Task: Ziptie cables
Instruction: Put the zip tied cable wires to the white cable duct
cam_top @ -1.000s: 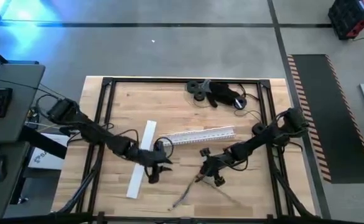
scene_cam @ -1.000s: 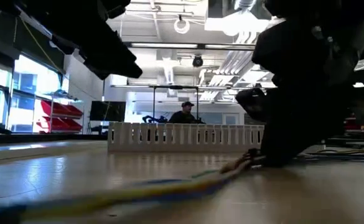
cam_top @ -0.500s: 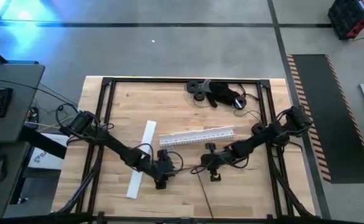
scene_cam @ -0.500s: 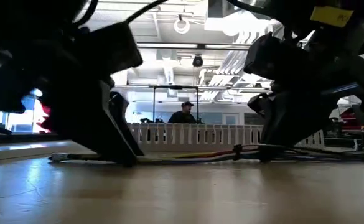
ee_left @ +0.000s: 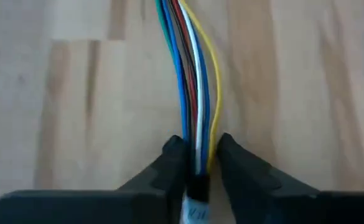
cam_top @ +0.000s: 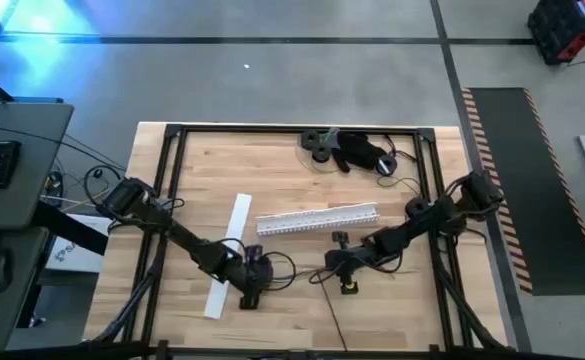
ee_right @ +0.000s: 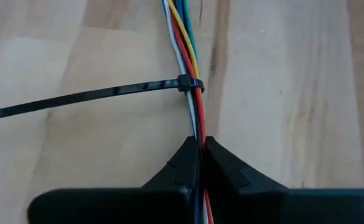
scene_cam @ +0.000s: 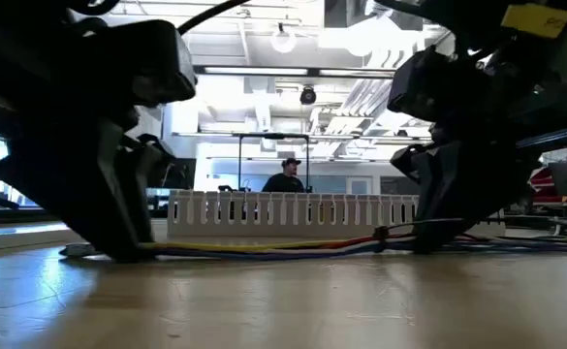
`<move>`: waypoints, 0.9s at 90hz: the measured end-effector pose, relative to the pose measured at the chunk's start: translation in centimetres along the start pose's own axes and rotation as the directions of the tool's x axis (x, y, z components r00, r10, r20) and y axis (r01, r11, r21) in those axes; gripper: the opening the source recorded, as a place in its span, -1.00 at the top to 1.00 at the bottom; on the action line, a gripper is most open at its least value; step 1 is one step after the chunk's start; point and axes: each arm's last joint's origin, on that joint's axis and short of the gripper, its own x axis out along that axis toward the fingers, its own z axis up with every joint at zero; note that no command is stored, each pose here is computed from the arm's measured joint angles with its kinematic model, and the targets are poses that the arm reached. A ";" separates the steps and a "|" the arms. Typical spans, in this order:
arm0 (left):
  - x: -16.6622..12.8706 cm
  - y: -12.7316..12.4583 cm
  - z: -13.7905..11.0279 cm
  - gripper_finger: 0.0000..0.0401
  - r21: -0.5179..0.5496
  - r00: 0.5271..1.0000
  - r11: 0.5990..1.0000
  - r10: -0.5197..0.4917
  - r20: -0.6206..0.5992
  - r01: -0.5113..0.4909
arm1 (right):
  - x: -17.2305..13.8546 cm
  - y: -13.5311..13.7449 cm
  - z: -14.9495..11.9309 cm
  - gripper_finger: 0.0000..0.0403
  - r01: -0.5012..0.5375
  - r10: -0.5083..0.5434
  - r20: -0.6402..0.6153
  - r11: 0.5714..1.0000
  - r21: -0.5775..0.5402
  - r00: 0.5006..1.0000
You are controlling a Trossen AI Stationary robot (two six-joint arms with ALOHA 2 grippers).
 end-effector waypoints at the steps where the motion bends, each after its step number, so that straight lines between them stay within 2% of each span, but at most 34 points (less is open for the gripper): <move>1: 0.0 0.0 0.0 0.85 0.000 1.000 1.000 -0.001 0.001 0.001 | 0.0 0.0 0.0 0.93 -0.002 0.002 -0.001 1.000 -0.003 1.000; 8: 0.0 -0.1 0.0 0.96 0.001 1.000 1.000 -0.006 0.003 0.006 | -0.4 0.1 0.0 0.80 -0.016 0.016 -0.009 1.000 -0.024 1.000; 18: 0.0 -0.1 0.0 0.95 0.002 1.000 1.000 -0.004 0.007 0.004 | -1.3 0.0 0.0 0.50 -0.011 0.009 -0.036 0.999 -0.038 0.999; 32: -0.1 -0.2 -0.1 0.98 0.006 1.000 1.000 0.001 0.011 -0.001 | -1.9 0.0 -1.7 0.07 0.066 -0.085 -0.198 0.993 -0.100 0.977; 42: -0.1 -0.4 -0.2 0.99 0.015 1.000 1.000 0.016 0.023 -0.016 | -2.1 0.0 -2.8 -0.04 0.099 -0.120 -0.313 0.992 -0.084 0.942; 52: -0.5 -0.9 -0.4 0.99 0.033 0.998 0.999 0.036 0.050 -0.038 | -2.3 0.1 -3.3 0.08 0.121 -0.119 -0.362 0.993 -0.017 0.925; 72: -3.4 -1.4 -0.6 1.00 0.052 0.992 0.996 0.070 0.103 -0.075 | -2.4 0.5 -3.6 0.73 0.072 -0.068 -0.393 0.997 -0.003 0.917; 81: -5.3 -1.6 -0.2 1.00 0.033 0.981 0.994 0.094 0.169 -0.101 | -2.5 0.6 -3.6 0.93 0.067 -0.062 -0.399 0.998 -0.002 0.915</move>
